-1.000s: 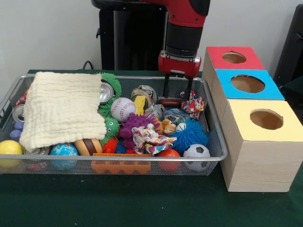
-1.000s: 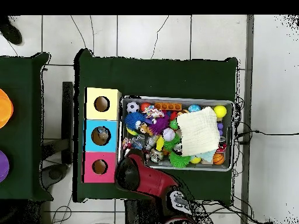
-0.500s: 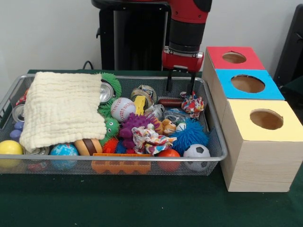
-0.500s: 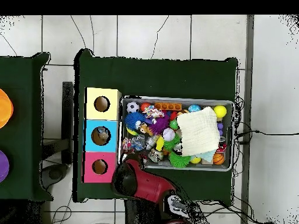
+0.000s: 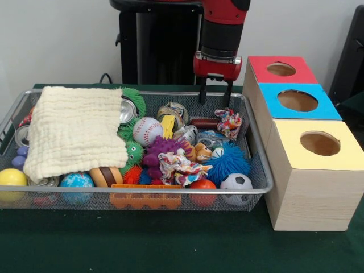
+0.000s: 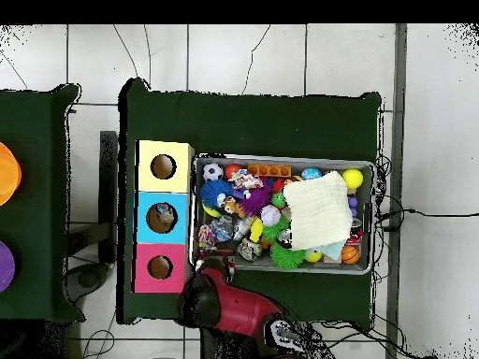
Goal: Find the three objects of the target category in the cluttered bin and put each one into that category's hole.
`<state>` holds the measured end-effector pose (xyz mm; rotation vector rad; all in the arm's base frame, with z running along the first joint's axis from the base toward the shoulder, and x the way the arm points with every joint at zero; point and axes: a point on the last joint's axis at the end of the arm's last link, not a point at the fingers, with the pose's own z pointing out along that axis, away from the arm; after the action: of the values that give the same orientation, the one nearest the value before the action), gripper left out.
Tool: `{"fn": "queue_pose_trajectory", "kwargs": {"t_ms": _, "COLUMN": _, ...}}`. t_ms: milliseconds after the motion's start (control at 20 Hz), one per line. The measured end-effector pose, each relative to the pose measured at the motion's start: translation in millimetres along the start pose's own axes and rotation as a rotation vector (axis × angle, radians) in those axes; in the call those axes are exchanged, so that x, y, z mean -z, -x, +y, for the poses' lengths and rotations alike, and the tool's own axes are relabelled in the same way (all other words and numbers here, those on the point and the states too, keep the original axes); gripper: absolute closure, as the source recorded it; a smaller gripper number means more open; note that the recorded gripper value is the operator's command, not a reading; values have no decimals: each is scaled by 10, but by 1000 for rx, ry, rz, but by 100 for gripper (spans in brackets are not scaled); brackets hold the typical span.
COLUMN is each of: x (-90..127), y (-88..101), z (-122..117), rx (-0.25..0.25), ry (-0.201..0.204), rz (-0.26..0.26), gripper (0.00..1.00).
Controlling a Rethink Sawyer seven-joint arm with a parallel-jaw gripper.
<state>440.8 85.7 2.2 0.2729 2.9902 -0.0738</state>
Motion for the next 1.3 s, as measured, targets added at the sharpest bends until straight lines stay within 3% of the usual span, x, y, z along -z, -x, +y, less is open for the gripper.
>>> {"fn": "queue_pose_trajectory", "kwargs": {"t_ms": 250, "x": -42, "y": -69, "z": -39, "rx": 12, "ry": 4, "rz": 10, "gripper": 0}}
{"fn": "queue_pose_trajectory", "kwargs": {"t_ms": 500, "x": -76, "y": -1, "z": -90, "rx": -3, "ry": 5, "rz": 4, "gripper": 0}}
{"fn": "queue_pose_trajectory", "kwargs": {"t_ms": 1050, "x": -128, "y": 350, "z": -238, "rx": -33, "ry": 2, "rz": -52, "gripper": 0}}
{"fn": "queue_pose_trajectory", "kwargs": {"t_ms": 1300, "x": -188, "y": 512, "z": -247, "rx": -43, "ry": 21, "rz": -73, "gripper": 0}}
